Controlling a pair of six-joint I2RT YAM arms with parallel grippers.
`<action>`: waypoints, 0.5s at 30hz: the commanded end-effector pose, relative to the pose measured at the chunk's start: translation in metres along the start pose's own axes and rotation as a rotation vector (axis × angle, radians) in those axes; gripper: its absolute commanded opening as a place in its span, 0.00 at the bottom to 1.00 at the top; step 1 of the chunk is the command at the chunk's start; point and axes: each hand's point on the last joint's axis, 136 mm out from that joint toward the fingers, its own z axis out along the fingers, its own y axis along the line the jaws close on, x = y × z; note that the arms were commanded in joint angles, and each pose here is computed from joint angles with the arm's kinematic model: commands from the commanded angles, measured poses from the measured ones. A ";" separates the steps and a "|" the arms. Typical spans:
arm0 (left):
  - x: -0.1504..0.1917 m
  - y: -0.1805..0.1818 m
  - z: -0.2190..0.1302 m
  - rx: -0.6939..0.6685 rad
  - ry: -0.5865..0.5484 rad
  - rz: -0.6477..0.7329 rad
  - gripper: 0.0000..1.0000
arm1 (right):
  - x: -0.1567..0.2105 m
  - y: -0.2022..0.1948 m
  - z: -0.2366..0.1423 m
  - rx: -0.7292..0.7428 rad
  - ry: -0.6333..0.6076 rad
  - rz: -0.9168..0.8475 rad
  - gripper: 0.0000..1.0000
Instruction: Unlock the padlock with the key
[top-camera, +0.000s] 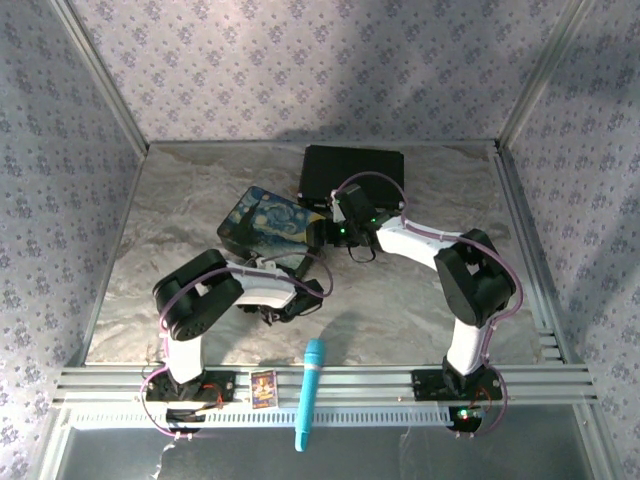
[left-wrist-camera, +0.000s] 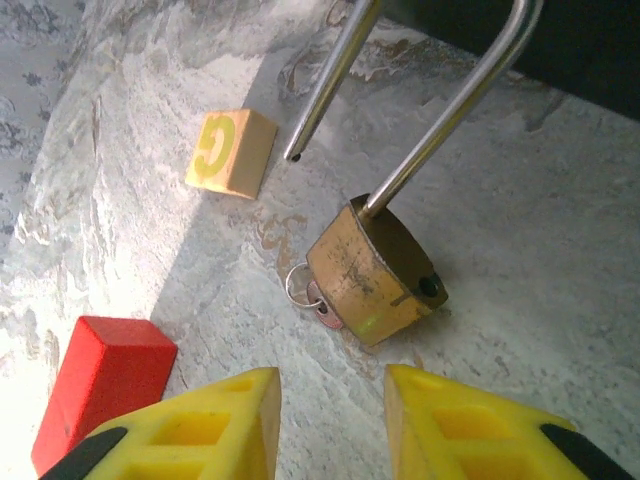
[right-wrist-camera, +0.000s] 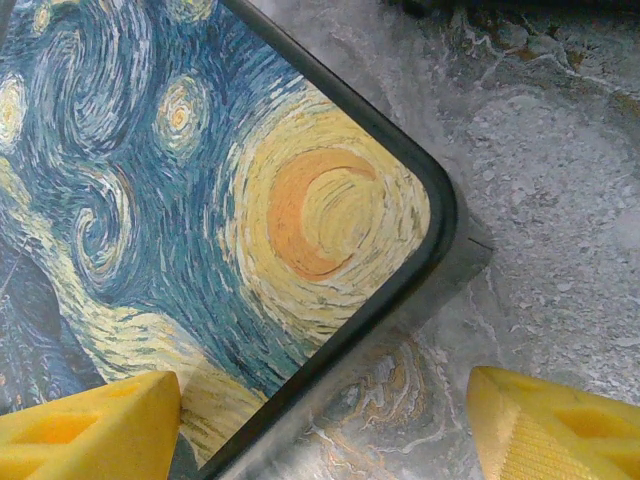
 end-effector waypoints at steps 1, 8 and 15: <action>0.028 0.003 -0.001 0.017 0.106 0.117 0.34 | 0.039 -0.044 0.014 0.154 0.133 0.049 0.76; 0.012 -0.012 -0.024 0.217 0.100 0.072 0.69 | 0.028 -0.044 0.005 0.154 0.115 0.033 0.77; -0.035 -0.007 -0.067 0.532 0.113 -0.088 1.00 | -0.025 -0.022 -0.022 0.123 0.020 -0.049 0.82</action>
